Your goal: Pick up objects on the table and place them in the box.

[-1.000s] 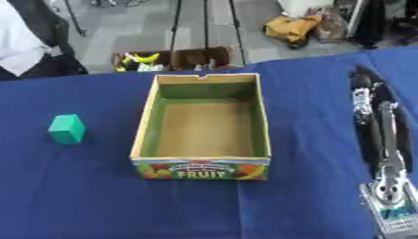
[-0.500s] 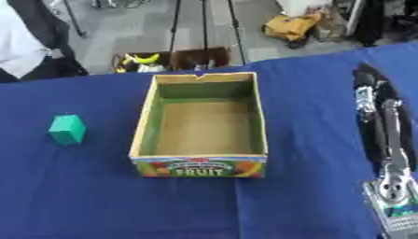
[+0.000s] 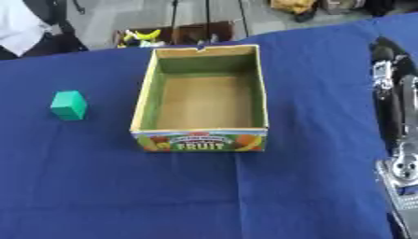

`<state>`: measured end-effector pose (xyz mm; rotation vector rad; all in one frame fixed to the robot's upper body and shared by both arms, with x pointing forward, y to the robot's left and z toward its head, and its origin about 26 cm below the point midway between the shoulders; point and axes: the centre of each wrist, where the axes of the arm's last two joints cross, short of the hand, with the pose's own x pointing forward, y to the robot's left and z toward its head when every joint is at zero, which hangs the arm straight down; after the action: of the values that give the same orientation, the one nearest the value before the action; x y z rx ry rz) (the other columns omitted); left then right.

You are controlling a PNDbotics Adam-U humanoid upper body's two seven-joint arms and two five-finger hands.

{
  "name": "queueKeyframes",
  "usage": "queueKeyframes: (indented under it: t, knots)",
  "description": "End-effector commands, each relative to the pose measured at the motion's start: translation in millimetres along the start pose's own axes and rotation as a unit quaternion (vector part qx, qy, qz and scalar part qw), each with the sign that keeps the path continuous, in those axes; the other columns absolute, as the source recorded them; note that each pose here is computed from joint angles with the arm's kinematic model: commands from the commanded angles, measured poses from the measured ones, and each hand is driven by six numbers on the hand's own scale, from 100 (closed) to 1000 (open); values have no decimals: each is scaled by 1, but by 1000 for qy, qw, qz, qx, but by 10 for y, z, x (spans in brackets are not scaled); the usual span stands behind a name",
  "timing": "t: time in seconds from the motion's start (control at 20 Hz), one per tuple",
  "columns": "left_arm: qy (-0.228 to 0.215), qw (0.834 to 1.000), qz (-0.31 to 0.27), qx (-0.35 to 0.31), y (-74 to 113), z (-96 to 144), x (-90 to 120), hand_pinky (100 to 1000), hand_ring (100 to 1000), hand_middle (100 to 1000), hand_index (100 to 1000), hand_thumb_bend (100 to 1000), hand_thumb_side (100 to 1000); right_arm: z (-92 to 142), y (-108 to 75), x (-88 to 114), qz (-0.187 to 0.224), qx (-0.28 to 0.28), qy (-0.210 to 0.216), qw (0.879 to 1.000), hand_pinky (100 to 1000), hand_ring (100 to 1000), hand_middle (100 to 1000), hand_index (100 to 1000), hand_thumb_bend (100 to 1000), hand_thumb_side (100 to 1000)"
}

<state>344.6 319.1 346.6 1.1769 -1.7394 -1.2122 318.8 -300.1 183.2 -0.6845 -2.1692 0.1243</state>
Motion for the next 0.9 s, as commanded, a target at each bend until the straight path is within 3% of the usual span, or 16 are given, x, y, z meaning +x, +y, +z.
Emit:
queueKeyframes:
  t: [0.05,0.3,0.5,0.65,0.85,0.9]
  knots:
    - [16,1000,-25,-6,106,-50,-93,851,930,907,993,514,1000,-64,-59,74,9,2,-20,1000,864,904,831,926,100,1000]
    - [41,998,-49,-24,129,-199,-207,866,917,914,987,560,1000,-68,-61,78,11,8,-22,1000,864,904,831,927,100,1000]
    - [58,993,-74,-68,164,-359,-297,879,915,918,1000,620,936,-75,-59,85,13,15,-25,999,865,904,831,927,100,1000]
    - [76,987,-89,-111,175,-472,-388,889,919,931,1000,695,895,-81,-58,96,13,19,-27,999,865,904,831,927,100,1000]
    - [98,975,-113,-164,172,-592,-478,874,901,947,1000,910,828,-91,-66,108,15,21,-31,999,865,905,831,927,100,1000]
    - [102,972,-116,-177,160,-612,-497,874,901,947,1000,910,828,-93,-67,111,15,21,-31,999,865,905,831,927,100,1000]
